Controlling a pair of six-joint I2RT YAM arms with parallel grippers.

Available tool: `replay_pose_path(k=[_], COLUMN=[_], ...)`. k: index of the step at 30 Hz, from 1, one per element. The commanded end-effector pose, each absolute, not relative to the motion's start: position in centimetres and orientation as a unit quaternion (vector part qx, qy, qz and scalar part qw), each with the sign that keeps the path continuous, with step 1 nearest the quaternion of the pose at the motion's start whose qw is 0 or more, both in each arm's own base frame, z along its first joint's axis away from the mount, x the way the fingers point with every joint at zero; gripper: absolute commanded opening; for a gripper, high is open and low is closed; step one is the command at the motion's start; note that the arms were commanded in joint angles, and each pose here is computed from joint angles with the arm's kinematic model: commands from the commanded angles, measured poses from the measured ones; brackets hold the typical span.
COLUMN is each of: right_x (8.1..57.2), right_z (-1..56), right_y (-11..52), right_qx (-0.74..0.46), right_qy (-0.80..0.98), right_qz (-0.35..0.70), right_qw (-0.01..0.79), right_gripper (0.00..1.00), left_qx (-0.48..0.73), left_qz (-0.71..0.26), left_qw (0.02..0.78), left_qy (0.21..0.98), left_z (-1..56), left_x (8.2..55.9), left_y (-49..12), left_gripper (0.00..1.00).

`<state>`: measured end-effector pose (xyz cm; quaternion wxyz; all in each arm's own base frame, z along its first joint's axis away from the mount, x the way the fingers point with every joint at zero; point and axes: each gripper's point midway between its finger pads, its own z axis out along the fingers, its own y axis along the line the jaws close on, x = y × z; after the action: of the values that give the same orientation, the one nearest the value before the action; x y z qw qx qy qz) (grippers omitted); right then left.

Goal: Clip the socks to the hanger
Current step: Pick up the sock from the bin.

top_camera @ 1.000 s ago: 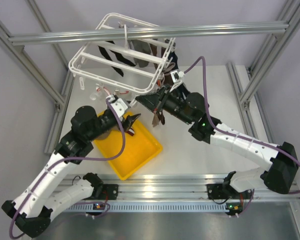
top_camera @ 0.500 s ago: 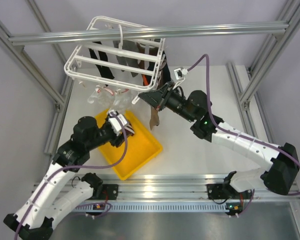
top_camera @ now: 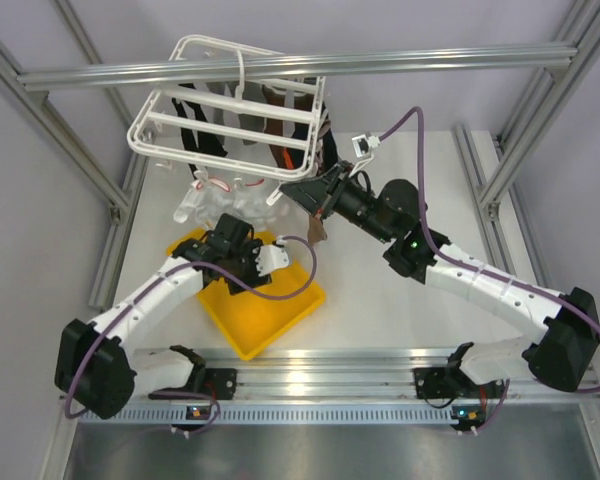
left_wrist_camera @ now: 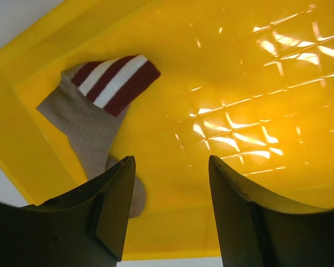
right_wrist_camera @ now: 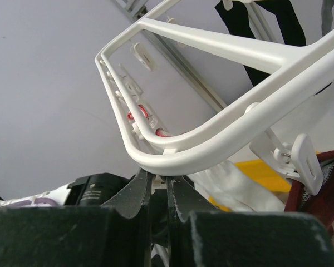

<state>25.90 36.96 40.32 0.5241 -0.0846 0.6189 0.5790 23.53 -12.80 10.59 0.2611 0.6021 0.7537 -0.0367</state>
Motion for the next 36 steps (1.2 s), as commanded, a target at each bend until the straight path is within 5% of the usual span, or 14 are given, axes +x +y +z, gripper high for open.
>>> replay_pose_path(k=[1,19,27,30,36], right_x=[27.0,27.3,27.5,27.4,27.5], right_z=[44.1,43.8,44.0,44.2,44.0], right_y=[35.3,35.6,35.6,35.7,35.8], right_qx=[-0.065,-0.063,-0.062,-0.064,-0.063], right_qy=[0.588,0.590,0.590,0.588,0.590], right_qz=[0.575,0.578,0.578,0.580,0.580], right_qw=[0.565,0.559,0.559,0.560,0.558], right_gripper=[0.00,0.00,0.00,0.00,0.00], left_qx=[0.626,0.599,0.625,0.628,0.667], left_qz=[0.035,0.101,0.083,0.046,0.018], left_qw=[0.291,0.232,0.208,0.225,0.270], left_qy=[0.722,0.760,0.748,0.744,0.694], left_z=[10.7,5.7,4.7,6.6,11.3], left_x=[27.6,34.6,33.0,32.0,28.2], left_y=[-12.1,-7.4,-7.3,-8.6,-11.6], left_gripper=[0.60,0.56,0.09,0.00,0.00])
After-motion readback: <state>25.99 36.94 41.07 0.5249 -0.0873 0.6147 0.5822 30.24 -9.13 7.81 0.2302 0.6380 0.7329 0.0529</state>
